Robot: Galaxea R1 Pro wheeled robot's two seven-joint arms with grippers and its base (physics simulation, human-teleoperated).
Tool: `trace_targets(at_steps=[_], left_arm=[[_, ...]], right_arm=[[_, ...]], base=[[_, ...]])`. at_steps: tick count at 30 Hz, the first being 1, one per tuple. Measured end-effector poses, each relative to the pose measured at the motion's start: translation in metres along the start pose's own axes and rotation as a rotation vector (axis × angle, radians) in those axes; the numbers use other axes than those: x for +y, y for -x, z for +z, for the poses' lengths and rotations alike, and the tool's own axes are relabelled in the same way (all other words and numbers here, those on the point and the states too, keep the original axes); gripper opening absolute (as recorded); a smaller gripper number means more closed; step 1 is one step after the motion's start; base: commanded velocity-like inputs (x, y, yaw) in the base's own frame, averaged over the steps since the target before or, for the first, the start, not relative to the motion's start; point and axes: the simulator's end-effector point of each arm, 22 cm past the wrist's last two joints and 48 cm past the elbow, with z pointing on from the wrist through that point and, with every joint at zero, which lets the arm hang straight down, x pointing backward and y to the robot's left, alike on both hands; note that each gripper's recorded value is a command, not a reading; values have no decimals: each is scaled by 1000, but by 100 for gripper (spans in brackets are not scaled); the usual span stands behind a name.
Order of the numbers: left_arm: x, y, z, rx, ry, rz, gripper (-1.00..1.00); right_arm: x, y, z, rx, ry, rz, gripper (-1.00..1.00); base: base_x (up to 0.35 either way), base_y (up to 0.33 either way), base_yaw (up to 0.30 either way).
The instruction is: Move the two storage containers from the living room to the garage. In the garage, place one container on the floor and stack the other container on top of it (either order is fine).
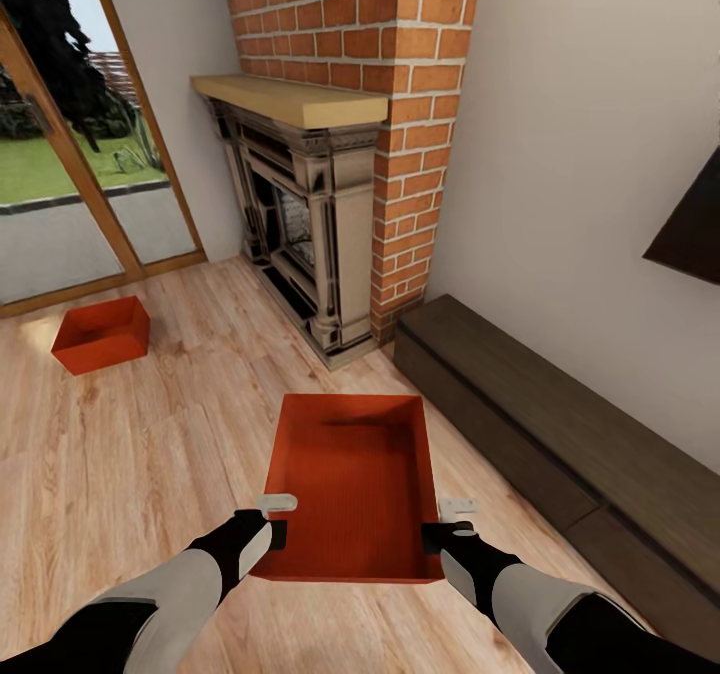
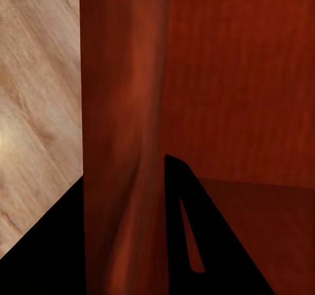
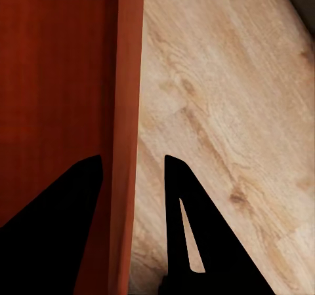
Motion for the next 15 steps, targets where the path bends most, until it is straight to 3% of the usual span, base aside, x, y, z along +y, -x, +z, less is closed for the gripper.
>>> trace_targets(at_steps=[15], left_arm=[[0, 10, -9, -24, -1, -3, -100]], right_arm=[[-1, 12, -7, -24, -1, 0, -100]], base=[[0, 0, 0]])
